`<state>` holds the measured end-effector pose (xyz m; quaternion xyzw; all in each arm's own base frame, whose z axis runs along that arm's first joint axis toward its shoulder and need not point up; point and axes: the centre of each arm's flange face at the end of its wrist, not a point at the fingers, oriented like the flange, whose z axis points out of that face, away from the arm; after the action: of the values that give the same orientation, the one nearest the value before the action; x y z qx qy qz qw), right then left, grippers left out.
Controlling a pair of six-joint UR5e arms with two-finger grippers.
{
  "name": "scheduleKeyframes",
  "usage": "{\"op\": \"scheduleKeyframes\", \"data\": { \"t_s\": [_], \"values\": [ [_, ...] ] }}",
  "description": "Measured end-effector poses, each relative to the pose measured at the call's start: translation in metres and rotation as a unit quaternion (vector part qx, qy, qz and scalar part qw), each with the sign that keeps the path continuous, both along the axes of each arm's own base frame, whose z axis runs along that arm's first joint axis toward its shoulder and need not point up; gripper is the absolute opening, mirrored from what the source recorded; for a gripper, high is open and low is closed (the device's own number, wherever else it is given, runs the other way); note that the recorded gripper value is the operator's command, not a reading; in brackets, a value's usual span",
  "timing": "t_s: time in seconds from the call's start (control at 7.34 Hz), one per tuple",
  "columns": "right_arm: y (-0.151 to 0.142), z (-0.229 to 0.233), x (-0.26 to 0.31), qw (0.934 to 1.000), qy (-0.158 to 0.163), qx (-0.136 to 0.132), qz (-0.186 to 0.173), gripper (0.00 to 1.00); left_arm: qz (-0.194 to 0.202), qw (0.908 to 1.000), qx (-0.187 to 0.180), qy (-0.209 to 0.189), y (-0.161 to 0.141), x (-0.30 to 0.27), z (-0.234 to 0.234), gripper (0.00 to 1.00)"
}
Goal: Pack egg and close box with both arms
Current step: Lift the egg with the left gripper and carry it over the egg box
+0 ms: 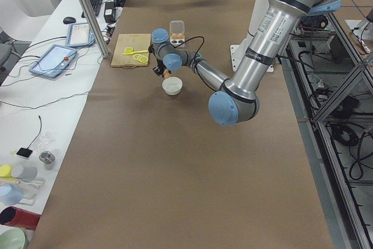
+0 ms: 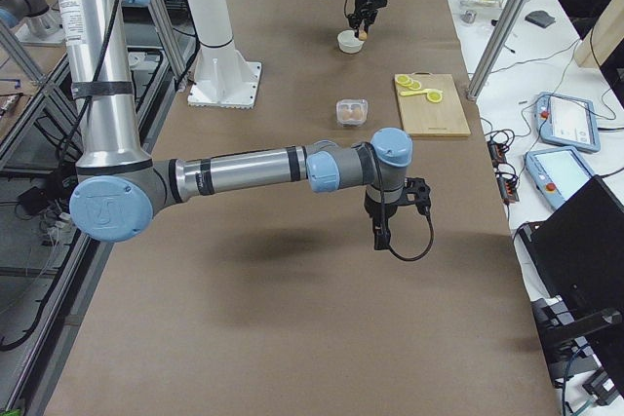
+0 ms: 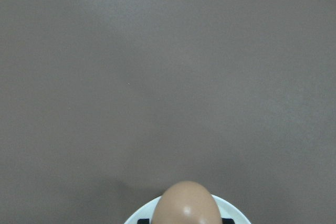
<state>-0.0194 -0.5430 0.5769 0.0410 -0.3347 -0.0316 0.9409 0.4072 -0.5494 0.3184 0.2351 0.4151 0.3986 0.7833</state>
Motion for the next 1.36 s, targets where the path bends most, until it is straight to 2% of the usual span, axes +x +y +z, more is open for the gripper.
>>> {"op": "scheduleKeyframes", "data": {
  "t_s": [0.27, 0.82, 1.36],
  "values": [
    [0.0, 0.0, 0.0, 1.0, 0.0, 0.0, -0.001, 1.0, -0.008, 0.9999, 0.006, 0.014, -0.007, 0.002, -0.028, 0.45],
    [0.0, 0.0, -0.001, 1.0, -0.001, 0.001, -0.002, 1.0, -0.033, 0.9986, -0.018, 0.037, -0.026, 0.028, -0.087, 0.42],
    [0.0, -0.001, -0.002, 1.0, -0.001, 0.001, -0.003, 1.0, -0.025, 0.9975, -0.033, 0.056, -0.017, 0.077, -0.141, 0.4]
  ]
}}
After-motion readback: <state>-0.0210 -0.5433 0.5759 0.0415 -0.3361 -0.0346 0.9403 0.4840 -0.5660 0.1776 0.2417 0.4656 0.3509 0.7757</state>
